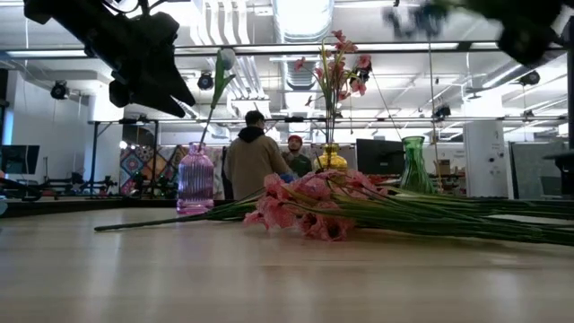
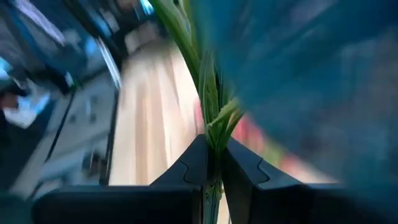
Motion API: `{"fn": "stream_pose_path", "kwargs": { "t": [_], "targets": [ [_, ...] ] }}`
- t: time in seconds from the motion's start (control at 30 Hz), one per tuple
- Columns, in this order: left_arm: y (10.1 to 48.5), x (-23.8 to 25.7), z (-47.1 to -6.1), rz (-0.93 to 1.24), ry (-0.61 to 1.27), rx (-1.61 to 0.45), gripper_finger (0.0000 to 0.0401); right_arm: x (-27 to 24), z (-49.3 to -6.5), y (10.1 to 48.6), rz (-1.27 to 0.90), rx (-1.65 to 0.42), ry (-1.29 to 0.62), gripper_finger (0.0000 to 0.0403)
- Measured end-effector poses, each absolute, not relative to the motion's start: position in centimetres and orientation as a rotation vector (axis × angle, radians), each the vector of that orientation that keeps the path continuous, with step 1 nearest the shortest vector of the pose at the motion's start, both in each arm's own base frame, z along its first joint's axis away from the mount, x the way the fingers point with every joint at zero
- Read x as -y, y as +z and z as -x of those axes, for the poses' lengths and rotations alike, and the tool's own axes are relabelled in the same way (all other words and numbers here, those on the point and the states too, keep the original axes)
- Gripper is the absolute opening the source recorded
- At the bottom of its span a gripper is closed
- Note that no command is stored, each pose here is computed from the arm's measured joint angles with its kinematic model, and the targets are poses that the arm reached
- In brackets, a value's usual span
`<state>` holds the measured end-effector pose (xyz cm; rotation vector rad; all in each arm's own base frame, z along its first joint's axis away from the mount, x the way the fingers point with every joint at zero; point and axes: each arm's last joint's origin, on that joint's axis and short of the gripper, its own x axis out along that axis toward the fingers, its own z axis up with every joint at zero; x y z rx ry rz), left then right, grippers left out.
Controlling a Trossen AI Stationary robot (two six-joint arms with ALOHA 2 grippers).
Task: Sort flowers into vase by color
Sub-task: Put the middle right blue flowers into the green vase
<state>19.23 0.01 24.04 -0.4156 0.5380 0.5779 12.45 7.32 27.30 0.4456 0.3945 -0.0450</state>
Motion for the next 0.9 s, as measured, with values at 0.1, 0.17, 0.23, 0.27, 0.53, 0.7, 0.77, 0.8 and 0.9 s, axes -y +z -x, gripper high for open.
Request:
{"fn": "stream_pose_path", "kwargs": {
  "t": [0.1,0.17,0.23,0.27,0.53,0.7,0.77,0.8,0.9],
  "targets": [
    [24.0,0.0,-19.2,0.416,0.578,-0.538,0.0187,-7.5,-13.0,29.2,-0.274,-0.200,-0.017,0.0027],
    [24.0,0.0,-19.2,0.416,0.578,-0.538,0.0187,-7.7,-13.4,30.2,-0.174,-0.093,-0.018,0.0027],
    [24.0,0.0,-19.2,0.417,0.578,-0.537,0.0187,-7.8,-13.6,30.8,-0.065,-0.012,-0.031,0.0027],
    [24.0,0.0,-19.2,0.419,0.579,-0.537,0.0187,-7.8,-13.6,31.0,-0.014,0.020,-0.032,0.0027],
    [24.0,0.0,-19.2,0.427,0.581,-0.534,0.0187,-7.1,-13.9,30.5,0.218,0.219,-0.113,0.0027],
    [24.0,0.0,-19.2,0.427,0.581,-0.533,0.0187,-5.8,-14.2,29.7,0.215,0.287,-0.217,0.0027],
    [24.0,0.0,-19.2,0.427,0.581,-0.533,0.0187,-5.3,-14.3,29.2,0.212,0.283,-0.254,0.0027],
    [24.0,0.0,-19.2,0.427,0.581,-0.534,0.0187,-5.1,-14.4,29.0,0.205,0.278,-0.269,0.0027],
    [24.0,0.0,-19.2,0.427,0.581,-0.534,0.0187,-4.5,-14.6,28.5,0.180,0.266,-0.314,0.0027]
  ]
}}
